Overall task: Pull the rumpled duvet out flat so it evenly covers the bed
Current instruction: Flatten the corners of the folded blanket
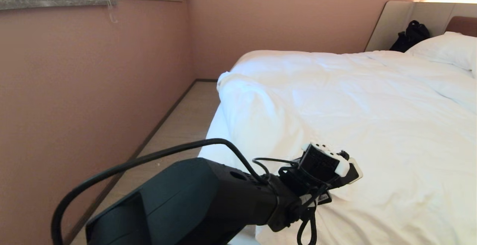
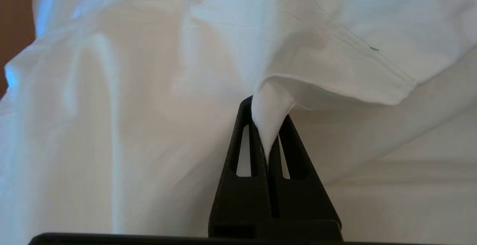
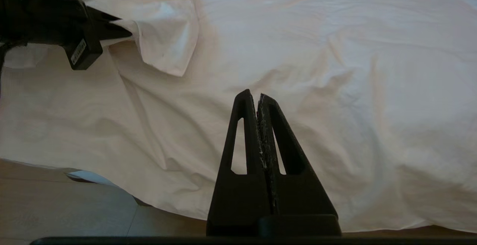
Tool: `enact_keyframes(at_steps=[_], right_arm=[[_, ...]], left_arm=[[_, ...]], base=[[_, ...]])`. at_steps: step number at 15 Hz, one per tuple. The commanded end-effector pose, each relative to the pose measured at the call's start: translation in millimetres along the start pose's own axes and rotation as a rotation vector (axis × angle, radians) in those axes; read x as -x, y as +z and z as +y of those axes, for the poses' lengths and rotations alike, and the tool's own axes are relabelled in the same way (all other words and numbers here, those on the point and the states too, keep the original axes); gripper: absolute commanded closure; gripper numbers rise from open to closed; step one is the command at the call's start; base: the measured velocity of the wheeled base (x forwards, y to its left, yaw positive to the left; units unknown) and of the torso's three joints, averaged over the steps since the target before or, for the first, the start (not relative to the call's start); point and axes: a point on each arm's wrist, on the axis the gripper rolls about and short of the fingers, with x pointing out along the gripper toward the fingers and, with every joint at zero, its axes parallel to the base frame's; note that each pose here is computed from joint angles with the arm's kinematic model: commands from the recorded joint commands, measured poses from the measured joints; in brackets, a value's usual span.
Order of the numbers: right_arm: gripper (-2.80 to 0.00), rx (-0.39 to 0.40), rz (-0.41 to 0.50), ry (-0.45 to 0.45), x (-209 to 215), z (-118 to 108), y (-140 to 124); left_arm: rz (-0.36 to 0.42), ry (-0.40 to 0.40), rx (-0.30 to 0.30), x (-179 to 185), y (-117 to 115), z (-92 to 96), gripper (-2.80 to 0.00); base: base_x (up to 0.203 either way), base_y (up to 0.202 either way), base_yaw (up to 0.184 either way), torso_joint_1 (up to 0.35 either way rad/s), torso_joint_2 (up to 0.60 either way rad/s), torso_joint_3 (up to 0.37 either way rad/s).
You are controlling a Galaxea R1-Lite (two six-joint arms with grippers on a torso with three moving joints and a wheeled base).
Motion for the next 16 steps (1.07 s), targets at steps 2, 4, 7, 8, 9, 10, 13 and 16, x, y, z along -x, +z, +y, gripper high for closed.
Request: enact_keyframes(at_steps=[2,4,7,8,9,10,13,16], right_arm=[[0.0,0.0,0.002,0.001,-0.1,0.0,-0.1],[0.0,-0.002,0.0,0.001,0.0,0.0,-0.1],[0.0,-0.002,0.002,0.001,-0.1,0.0,-0.1],[0.0,-0.001,0.0,-0.001,0.0,0.0,-0.1],[0.0,0.0,0.0,0.001,0.0,0.0,-0.1],[0.0,-0.002,0.0,-0.001,0.0,0.0,-0.1],[0.0,0.0,0.0,0.001,0.0,0.0,-0.1],[0.0,-0.002,0.0,0.001,0.0,0.0,-0.1]], left_arm=[[-0.027,0.104,0.056,34.0,17.9,43.3,0.0],[0.014,0.151,0.092,50.3,11.9,58.2,0.0],[0.091,0.161,0.155,68.3,-9.9,63.9,0.0],[0.119,0.168,0.182,74.1,-19.1,67.4,0.0],[0.15,0.18,0.204,78.4,-31.8,71.5,0.0],[0.158,0.204,0.23,81.9,-39.9,78.5,0.0],[0.198,0.262,0.274,91.0,-72.9,93.9,0.0],[0.215,0.3,0.298,104.7,-87.6,107.7,0.0]], base=[[0.0,0.0,0.0,0.0,0.0,0.0],[0.0,0.0,0.0,0.0,0.0,0.0],[0.0,0.0,0.0,0.0,0.0,0.0],[0.0,0.0,0.0,0.0,0.0,0.0],[0.0,0.0,0.0,0.0,0.0,0.0],[0.0,0.0,0.0,0.0,0.0,0.0],[0.0,0.0,0.0,0.0,0.0,0.0],[0.0,0.0,0.0,0.0,0.0,0.0]])
